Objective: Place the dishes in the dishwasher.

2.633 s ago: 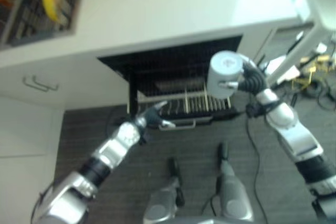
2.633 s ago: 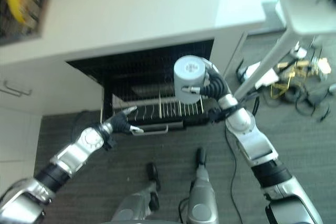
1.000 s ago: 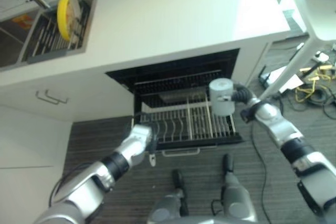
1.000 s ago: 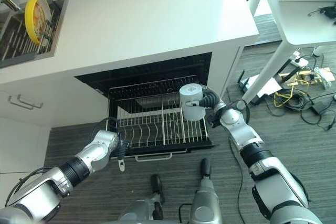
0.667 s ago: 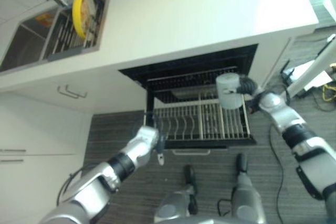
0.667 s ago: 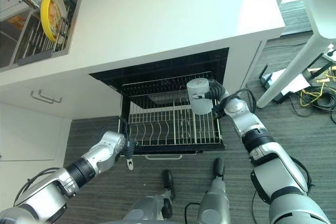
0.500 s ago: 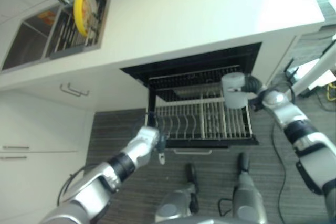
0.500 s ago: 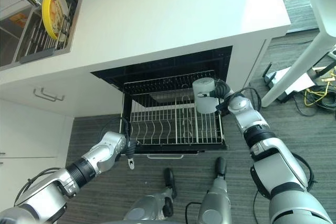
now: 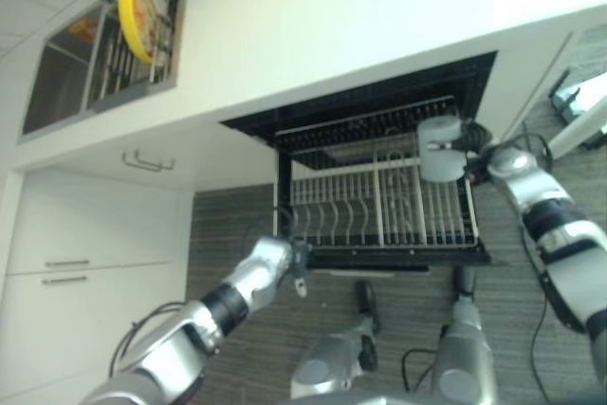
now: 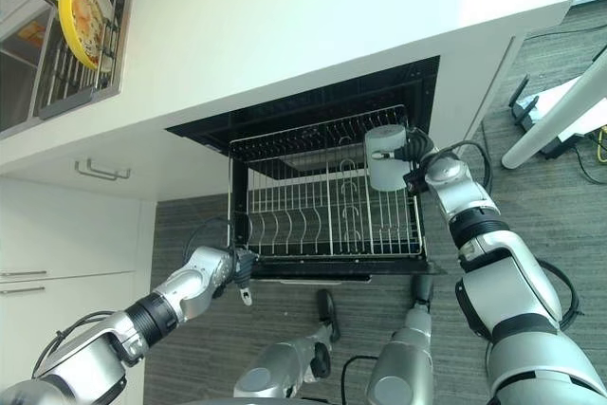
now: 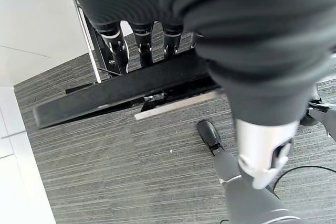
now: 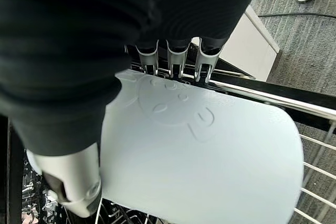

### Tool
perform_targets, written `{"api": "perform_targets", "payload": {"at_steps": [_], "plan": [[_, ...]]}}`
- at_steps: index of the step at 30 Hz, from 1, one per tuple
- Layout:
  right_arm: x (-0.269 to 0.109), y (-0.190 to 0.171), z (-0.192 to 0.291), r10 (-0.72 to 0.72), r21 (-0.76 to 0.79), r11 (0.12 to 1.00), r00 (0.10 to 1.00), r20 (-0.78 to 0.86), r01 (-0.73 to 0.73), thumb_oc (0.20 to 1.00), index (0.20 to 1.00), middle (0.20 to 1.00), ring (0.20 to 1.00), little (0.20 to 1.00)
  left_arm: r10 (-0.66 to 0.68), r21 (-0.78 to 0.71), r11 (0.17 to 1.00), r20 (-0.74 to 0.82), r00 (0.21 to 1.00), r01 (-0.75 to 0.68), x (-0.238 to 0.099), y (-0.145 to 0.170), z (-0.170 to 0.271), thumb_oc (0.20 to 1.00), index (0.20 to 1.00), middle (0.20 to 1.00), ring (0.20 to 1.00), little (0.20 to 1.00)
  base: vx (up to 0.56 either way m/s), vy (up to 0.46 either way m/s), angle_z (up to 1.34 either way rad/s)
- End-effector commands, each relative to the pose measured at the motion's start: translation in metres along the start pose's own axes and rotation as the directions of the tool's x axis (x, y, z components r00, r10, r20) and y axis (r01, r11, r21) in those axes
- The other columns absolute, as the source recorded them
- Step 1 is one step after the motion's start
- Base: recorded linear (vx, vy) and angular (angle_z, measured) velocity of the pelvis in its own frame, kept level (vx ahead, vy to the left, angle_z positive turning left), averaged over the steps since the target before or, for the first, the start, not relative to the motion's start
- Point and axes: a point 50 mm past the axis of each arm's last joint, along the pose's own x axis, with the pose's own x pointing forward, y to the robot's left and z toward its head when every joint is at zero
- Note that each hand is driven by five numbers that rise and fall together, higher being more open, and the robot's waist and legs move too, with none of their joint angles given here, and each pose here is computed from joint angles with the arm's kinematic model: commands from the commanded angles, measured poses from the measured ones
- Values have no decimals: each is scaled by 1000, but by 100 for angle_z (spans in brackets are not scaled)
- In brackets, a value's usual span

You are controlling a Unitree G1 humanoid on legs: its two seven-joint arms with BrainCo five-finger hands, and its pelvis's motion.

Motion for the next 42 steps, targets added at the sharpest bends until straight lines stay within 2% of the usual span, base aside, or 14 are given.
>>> {"api": "perform_targets", "payload": {"at_steps": [1, 10, 16, 19, 21, 23, 25, 26, 27, 31, 33, 35, 37, 42], "plan": [[5, -18, 46, -63, 20, 998, 994, 92, 62, 1000, 1000, 1000, 1000, 1000, -608, -13, 794, -57, 792, 608, 2, -186, -11, 1000, 1000, 1000, 1000, 1000, -21, 47, -3], [6, -14, 51, -66, 1, 998, 992, 104, 66, 1000, 1000, 1000, 1000, 1000, -571, -18, 821, -51, 819, 571, 3, -186, -8, 1000, 1000, 1000, 1000, 1000, -27, 22, 0], [0, -11, 68, -80, 21, 997, 975, 208, 78, 1000, 1000, 1000, 1000, 1000, -488, -128, 868, -34, 872, 480, 2, -173, -18, 1000, 1000, 1000, 1000, 1000, -50, -12, -1], [-6, -14, 76, -90, 51, 996, 958, 272, 79, 1000, 1000, 1000, 1000, 1000, -334, -256, 909, 18, 942, 327, 3, -153, -23, 1000, 1000, 1000, 1000, 1000, -11, 1, 0], [-17, -16, 77, -105, 54, 994, 933, 343, 92, 1000, 1000, 1000, 1000, 1000, -43, -414, 907, 97, 994, 80, -5, -109, -28, 1000, 1000, 1000, 1000, 1000, -28, 15, -4], [-25, -17, 73, -108, 54, 994, 924, 368, 95, 1000, 1000, 1000, 1000, 1000, 115, -536, 844, 153, 981, -15, -17, -81, -30, 1000, 1000, 1000, 1000, 1000, -25, -27, -3], [-42, -21, 52, -127, 49, 992, 903, 410, 117, 1000, 1000, 1000, 1000, 1000, 384, -656, 733, 177, 906, -182, -48, -34, -40, 1000, 1000, 1000, 1000, 1000, -57, -81, 8], [-44, -20, 49, -127, 50, 992, 902, 413, 117, 1000, 1000, 1000, 1000, 1000, 402, -671, 716, 175, 899, -189, -52, -32, -43, 1000, 1000, 1000, 1000, 1000, -73, -126, 22], [-53, -20, 39, -136, 71, 991, 896, 422, 117, 1000, 1000, 1000, 1000, 1000, 538, -737, 625, 169, 826, -256, -68, -12, -51, 1000, 1000, 1000, 1000, 1000, -63, -147, 19], [-78, -9, 4, -165, 148, 983, 897, 411, 113, 1000, 1000, 1000, 1000, 1000, 747, -816, 445, 111, 655, -369, -102, 18, -73, 1000, 1000, 1000, 1000, 1000, -65, -153, 1], [-92, 1, -19, -180, 216, 971, 904, 388, 101, 1000, 1000, 1000, 1000, 1000, 887, -867, 267, 51, 458, -420, -130, 36, -85, 1000, 1000, 1000, 1000, 1000, -71, -160, -4], [-104, 7, -41, -188, 287, 954, 920, 344, 88, 1000, 1000, 1000, 1000, 1000, 955, -891, 156, 26, 295, -427, -150, 42, -92, 1000, 1000, 1000, 1000, 1000, -12, -150, 13], [-110, 10, -52, -206, 326, 940, 929, 306, 101, 1000, 1000, 1000, 1000, 1000, 984, -908, 101, 31, 176, -406, -163, 44, -89, 1000, 1000, 1000, 1000, 1000, 35, -28, 13], [-125, 9, -51, -273, 436, 892, 911, 310, 119, 1000, 1000, 1000, 1000, 1000, 995, -949, 81, 60, 75, -306, -179, 45, -85, 1000, 1000, 1000, 1000, 1000, 54, 66, -1]]}}
